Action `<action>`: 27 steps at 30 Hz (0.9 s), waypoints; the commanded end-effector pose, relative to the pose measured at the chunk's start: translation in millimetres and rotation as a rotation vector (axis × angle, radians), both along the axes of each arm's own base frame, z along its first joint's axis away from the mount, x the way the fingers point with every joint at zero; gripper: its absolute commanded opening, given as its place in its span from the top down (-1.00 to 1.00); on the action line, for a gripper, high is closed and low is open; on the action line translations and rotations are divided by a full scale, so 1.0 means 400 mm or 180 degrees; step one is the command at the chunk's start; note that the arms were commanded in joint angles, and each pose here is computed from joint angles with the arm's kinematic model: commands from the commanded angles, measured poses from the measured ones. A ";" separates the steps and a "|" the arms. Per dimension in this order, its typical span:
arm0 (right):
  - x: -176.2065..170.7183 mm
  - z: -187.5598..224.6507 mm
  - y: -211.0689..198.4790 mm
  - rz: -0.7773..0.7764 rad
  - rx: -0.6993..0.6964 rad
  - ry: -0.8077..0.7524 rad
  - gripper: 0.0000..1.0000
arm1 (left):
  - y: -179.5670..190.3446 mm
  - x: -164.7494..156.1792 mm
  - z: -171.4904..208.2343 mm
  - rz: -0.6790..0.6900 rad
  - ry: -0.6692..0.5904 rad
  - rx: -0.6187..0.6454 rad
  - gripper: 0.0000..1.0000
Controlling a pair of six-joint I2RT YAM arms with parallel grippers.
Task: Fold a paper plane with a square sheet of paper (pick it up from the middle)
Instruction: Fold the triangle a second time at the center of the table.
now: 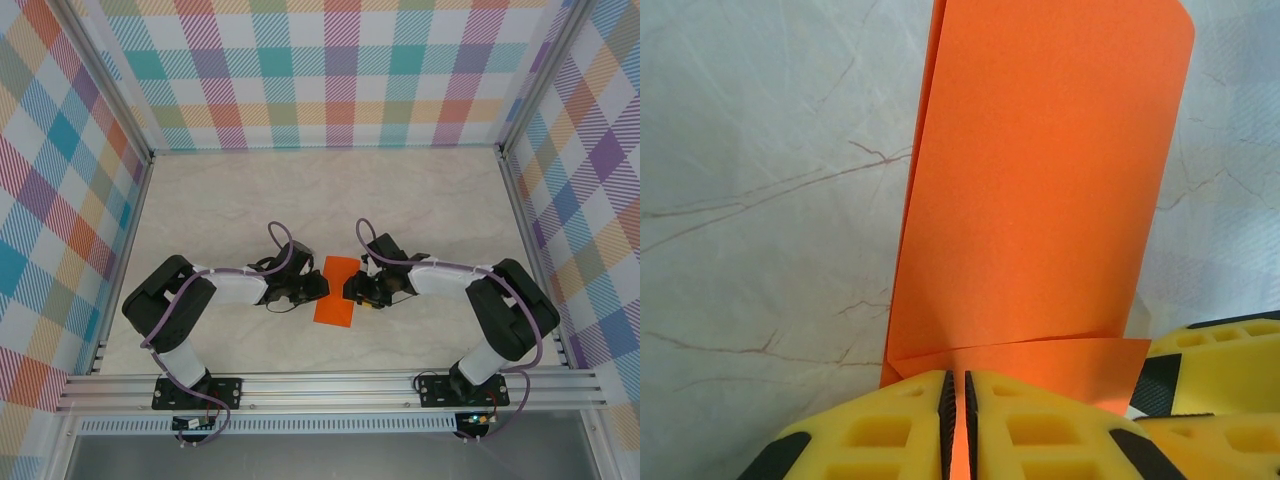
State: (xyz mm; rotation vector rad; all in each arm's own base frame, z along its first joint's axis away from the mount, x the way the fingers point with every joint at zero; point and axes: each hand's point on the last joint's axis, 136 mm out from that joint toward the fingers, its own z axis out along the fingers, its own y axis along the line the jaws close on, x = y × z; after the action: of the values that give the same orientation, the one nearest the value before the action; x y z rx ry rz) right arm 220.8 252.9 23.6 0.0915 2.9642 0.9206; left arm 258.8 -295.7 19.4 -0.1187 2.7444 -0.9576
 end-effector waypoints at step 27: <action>0.069 0.025 -0.016 -0.0204 -0.0165 -0.0271 0.14 | 0.028 -0.025 -0.019 -0.0051 0.0082 0.0256 0.69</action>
State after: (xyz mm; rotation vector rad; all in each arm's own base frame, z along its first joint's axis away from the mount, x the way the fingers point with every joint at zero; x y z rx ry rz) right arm 240.2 252.5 24.5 0.1648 2.9099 0.8885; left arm 257.9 -293.8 19.7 -0.0988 2.7518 -0.9354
